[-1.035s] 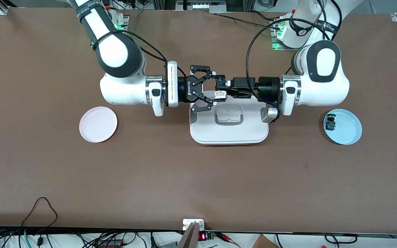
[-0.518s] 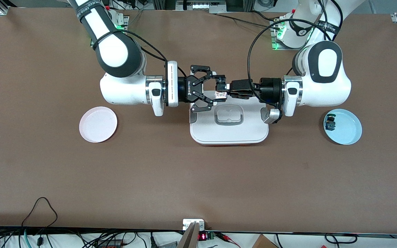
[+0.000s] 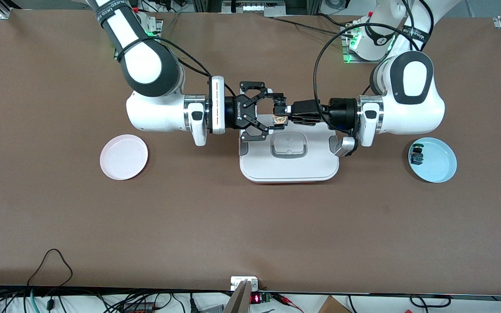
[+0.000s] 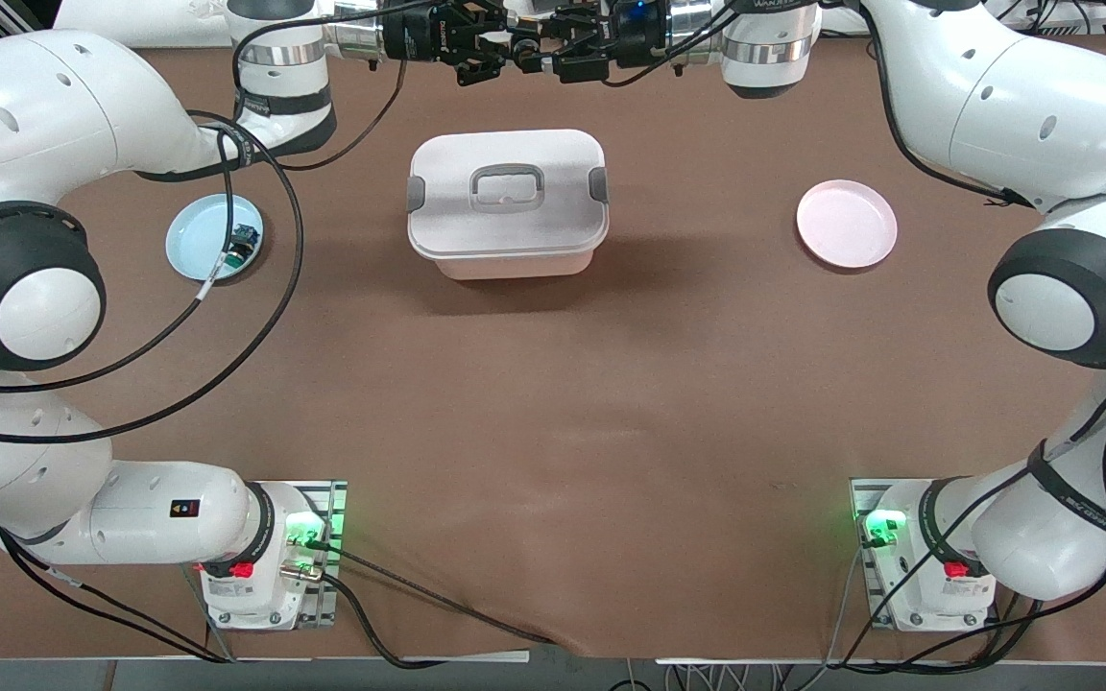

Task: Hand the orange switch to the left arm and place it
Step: 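Grasp the orange switch with the left gripper above the box, then open the right gripper and pull back while the left gripper carries the switch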

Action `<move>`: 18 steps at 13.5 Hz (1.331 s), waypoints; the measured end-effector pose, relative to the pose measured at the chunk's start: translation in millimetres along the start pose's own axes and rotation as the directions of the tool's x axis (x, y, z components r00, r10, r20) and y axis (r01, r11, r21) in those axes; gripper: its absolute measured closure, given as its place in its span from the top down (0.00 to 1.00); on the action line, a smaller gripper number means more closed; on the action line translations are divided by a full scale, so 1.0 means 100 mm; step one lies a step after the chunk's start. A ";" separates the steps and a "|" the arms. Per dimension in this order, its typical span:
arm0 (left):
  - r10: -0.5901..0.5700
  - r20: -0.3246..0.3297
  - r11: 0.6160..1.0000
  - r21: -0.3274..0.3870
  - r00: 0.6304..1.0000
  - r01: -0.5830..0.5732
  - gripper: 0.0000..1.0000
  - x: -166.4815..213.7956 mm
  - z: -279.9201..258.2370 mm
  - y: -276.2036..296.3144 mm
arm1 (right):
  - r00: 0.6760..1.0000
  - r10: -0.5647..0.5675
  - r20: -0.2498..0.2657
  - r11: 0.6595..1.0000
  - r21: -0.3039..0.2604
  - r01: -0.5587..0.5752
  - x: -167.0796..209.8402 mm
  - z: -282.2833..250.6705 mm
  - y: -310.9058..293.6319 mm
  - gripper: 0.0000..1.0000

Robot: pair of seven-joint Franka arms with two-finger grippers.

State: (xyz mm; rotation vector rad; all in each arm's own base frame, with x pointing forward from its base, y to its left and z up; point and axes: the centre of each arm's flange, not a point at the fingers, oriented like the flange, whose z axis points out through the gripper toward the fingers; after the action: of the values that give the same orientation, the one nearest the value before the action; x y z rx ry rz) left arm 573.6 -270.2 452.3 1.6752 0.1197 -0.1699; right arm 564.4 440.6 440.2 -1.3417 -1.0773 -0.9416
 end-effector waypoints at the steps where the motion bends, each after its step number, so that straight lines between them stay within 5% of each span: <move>1: 0.001 -0.001 1.000 0.000 1.000 -0.001 0.34 0.00 -0.01 0.00 | 1.000 -0.001 0.000 1.000 0.000 0.001 0.01 0.00 0.00 1.00; 6: 0.025 0.005 0.999 0.031 1.000 -0.025 0.34 0.01 -0.04 -0.01 | 1.000 -0.003 -0.003 1.000 -0.017 0.003 0.03 -0.10 0.05 1.00; 11: 0.174 0.061 0.948 0.261 0.983 -0.184 0.34 0.09 -0.31 0.10 | 1.000 -0.025 0.017 1.000 -0.010 0.025 0.06 -0.94 0.39 1.00; 15: 0.265 0.201 0.762 0.556 0.943 -0.333 0.34 0.14 -0.67 0.02 | 0.993 -0.014 0.113 1.000 0.022 0.012 -0.10 -1.74 0.53 1.00; 18: 0.216 0.388 0.519 0.731 0.896 -0.442 0.34 0.12 -0.85 -0.23 | 0.955 0.124 0.270 0.992 -0.011 -0.126 -0.20 -2.32 0.58 1.00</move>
State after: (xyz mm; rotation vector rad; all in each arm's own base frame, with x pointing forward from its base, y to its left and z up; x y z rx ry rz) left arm 585.1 -183.1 436.4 2.5487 -0.5773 -0.1485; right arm 627.9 209.8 420.3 -1.5458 -1.1834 -0.6728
